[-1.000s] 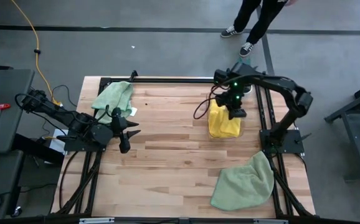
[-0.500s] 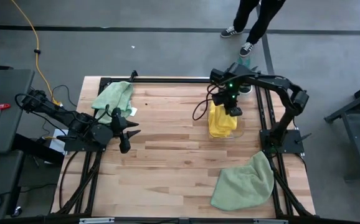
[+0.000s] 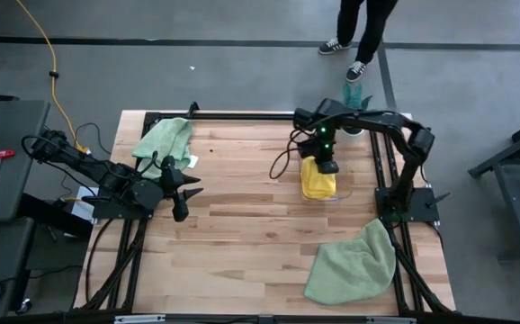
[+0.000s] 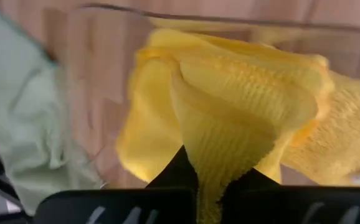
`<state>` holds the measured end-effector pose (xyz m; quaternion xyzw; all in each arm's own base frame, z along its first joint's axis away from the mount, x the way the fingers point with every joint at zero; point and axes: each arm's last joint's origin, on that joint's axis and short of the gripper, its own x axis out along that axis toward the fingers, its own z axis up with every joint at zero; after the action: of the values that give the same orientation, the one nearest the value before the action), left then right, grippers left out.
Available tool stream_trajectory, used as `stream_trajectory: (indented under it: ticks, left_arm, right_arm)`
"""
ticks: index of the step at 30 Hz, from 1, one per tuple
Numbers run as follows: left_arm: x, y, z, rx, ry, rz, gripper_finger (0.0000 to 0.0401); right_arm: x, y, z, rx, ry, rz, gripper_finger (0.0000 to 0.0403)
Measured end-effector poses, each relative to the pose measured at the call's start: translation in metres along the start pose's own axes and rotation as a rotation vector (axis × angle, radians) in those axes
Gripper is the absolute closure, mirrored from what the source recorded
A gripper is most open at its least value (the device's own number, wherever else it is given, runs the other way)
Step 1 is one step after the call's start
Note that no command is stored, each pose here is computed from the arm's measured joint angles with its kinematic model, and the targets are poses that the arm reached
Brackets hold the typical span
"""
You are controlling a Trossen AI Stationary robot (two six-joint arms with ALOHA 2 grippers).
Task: Fold microfiber towels
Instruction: Put the folded yellow microfiber towel into the transparent bin
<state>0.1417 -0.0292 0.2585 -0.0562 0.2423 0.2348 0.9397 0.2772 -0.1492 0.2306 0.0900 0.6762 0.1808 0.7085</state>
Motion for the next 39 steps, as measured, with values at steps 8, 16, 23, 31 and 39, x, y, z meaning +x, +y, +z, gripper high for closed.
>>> stream_trajectory:
  ticks: [8, 16, 23, 31, 39]
  left_arm:
    - [0.000, 0.000, 0.000, 0.000, 0.000, 0.000, 0.0274]
    - [0.000, 0.000, 0.000, 0.002, 0.000, 0.000, 0.0274]
    - [0.000, 0.000, 0.000, 0.002, 0.000, 0.001, 0.0274]
    - [0.000, 0.000, 0.000, 0.003, 0.000, 0.002, 0.0274]
    - [0.000, 0.000, 0.000, 0.003, -0.001, 0.002, 0.0274]
  right_arm:
    - [0.023, -0.024, 0.004, 0.113, 0.112, -0.063, 0.0403]
    - [0.033, -0.036, 0.012, 0.154, 0.088, -0.119, 0.0403]
    - [0.033, -0.038, 0.014, 0.164, 0.073, -0.130, 0.0403]
    - [0.033, -0.037, 0.014, 0.186, 0.057, -0.111, 0.0369]
    - [0.024, -0.033, 0.012, 0.183, 0.125, -0.128, 0.0259]
